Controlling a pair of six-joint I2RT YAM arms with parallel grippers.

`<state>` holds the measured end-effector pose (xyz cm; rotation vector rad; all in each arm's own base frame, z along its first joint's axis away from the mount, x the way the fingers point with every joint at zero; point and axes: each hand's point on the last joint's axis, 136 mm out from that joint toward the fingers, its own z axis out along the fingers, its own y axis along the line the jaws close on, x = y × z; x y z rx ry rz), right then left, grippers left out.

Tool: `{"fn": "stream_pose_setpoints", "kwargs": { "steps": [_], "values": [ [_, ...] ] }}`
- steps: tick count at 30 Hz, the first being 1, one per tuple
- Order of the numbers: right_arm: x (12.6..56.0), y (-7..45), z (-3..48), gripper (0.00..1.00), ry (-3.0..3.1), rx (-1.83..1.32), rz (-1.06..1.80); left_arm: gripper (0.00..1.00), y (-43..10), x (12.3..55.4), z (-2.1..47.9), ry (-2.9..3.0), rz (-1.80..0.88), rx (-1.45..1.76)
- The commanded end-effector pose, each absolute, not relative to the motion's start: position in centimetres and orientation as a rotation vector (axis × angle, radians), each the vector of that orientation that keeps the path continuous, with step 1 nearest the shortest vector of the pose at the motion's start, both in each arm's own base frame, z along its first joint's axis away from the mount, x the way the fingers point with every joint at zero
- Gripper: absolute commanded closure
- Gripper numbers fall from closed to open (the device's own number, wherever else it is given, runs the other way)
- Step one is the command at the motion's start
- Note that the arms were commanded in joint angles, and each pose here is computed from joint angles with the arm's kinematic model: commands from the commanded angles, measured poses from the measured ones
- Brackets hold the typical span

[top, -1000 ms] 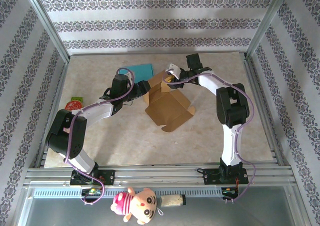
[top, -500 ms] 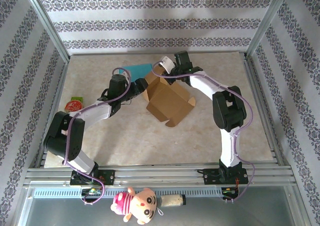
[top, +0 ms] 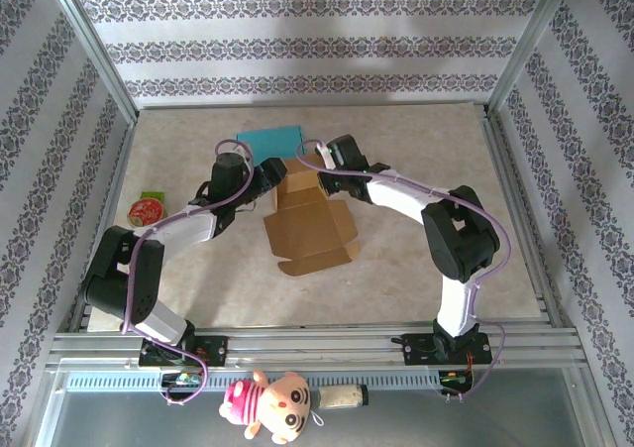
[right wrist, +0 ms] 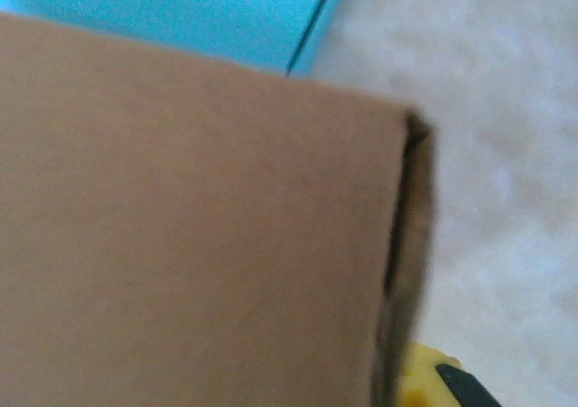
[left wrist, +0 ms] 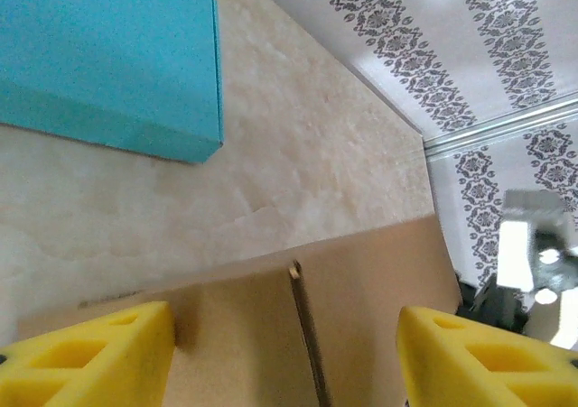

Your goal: Fold the paper box

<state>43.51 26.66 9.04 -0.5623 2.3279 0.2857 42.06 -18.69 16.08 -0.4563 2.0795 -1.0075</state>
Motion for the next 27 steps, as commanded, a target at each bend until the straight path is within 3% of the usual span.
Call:
{"fn": "stream_pose_setpoints", "kwargs": {
  "steps": [1,4,9,11,12,14,15,16,19,22,24,27],
  "values": [
    [42.6,29.0,9.3,0.77,2.286,-0.492,0.411,0.35,-21.2,41.8,18.4,2.001,-1.18,-0.364],
    [43.1,29.7,8.7,0.78,2.271,-0.461,0.45,0.35,-21.3,41.7,18.5,1.997,-1.188,-0.363],
    [44.7,29.3,8.1,0.96,2.214,-0.34,0.403,0.35,-21.5,41.8,18.6,1.995,-1.203,-0.358],
    [45.0,28.7,8.1,0.97,2.207,-0.29,0.363,0.36,-21.5,41.7,18.9,1.988,-1.212,-0.354],
    [45.2,28.6,8.3,0.95,2.197,-0.269,0.352,0.36,-21.5,41.7,19.0,1.987,-1.213,-0.353],
    [45.5,28.2,8.7,0.8,2.179,-0.239,0.327,0.36,-21.4,41.7,19.3,1.979,-1.209,-0.352],
    [45.7,28.0,8.8,0.78,2.169,-0.232,0.31,0.36,-21.4,41.7,19.4,1.974,-1.204,-0.353],
    [45.9,27.9,9.0,0.79,2.162,-0.228,0.303,0.36,-21.3,41.8,19.5,1.971,-1.2,-0.355],
    [46.0,27.7,9.3,0.97,2.151,-0.212,0.313,0.36,-21.2,41.8,19.7,1.966,-1.199,-0.359],
    [45.7,27.6,10.5,1.0,2.106,-0.224,0.333,0.35,-21.2,41.7,20.3,1.954,-1.204,-0.358],
    [45.2,27.4,11.7,1.0,2.078,-0.271,0.328,0.27,-20.9,41.5,21.3,1.93,-1.194,-0.346],
    [44.6,26.3,14.5,1.0,2.008,-0.379,0.273,0.05,-20.7,40.6,24.0,1.88,-1.164,-0.249]
  ]
}}
